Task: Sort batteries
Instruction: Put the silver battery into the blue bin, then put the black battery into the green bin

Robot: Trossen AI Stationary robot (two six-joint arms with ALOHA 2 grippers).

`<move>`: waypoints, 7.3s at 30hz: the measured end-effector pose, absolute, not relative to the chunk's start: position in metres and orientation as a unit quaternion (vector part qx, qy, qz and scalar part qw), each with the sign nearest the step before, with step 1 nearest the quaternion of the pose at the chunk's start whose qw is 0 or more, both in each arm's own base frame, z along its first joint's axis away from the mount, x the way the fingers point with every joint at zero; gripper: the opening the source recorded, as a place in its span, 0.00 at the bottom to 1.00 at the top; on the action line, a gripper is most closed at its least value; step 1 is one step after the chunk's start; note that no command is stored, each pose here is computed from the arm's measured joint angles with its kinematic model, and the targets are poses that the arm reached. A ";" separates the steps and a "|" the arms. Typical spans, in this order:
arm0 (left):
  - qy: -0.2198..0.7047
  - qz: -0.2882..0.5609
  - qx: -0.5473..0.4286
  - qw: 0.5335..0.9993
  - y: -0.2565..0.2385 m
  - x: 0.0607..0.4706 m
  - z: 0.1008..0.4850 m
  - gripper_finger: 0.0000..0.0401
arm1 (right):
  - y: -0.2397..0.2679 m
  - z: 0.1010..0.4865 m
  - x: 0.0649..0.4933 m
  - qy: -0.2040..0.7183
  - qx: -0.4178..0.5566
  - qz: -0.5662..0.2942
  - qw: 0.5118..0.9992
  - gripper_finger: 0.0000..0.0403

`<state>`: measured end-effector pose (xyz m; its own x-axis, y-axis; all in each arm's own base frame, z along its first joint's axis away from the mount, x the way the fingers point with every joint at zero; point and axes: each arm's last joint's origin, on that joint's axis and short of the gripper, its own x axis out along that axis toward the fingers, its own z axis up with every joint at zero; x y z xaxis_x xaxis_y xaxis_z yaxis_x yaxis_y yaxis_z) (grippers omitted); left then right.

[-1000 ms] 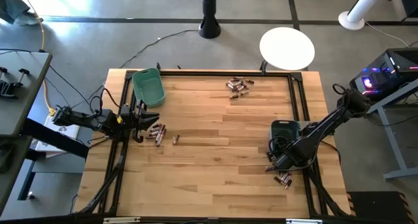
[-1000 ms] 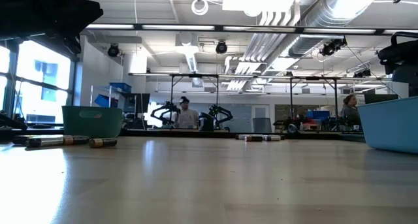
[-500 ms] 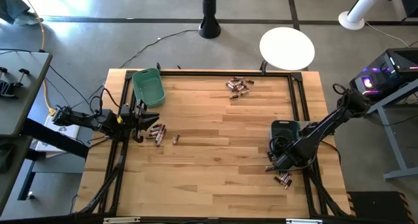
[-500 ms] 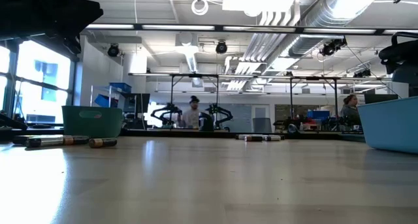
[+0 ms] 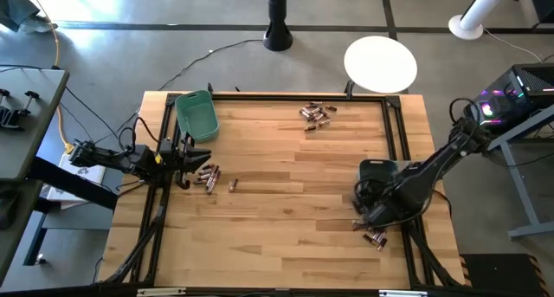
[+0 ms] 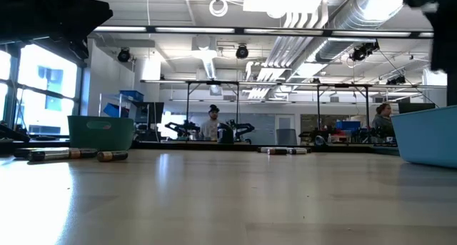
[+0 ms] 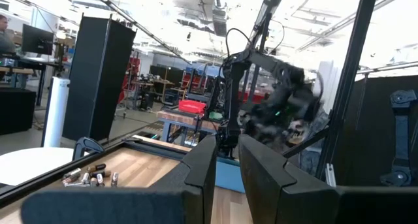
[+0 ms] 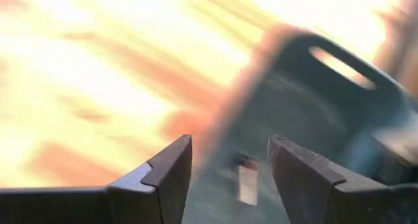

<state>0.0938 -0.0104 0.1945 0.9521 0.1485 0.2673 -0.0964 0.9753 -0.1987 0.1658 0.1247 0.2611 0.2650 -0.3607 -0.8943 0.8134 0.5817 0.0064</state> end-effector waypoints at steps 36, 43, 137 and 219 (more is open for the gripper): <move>-0.145 0.058 -0.096 0.983 -0.011 0.094 0.195 0.14 | 0.139 0.142 0.250 0.782 0.123 -0.118 0.600 0.48; -0.145 0.058 -0.096 0.983 -0.011 0.094 0.195 0.14 | 0.135 0.133 0.242 0.791 0.119 -0.112 0.589 0.48; -0.138 0.055 -0.102 0.984 -0.011 0.094 0.194 0.14 | 0.071 0.172 0.130 0.518 0.388 -0.392 0.654 0.48; -0.152 0.054 -0.094 0.982 -0.011 0.093 0.196 0.14 | 0.223 0.154 0.170 0.711 0.166 -0.287 0.620 0.47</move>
<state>0.0933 -0.0107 0.1963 0.9480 0.1348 0.2883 -0.0776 0.9765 -0.2012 0.1703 0.2231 0.1540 -0.1751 -0.1200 -0.9772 0.5924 0.7799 -0.2020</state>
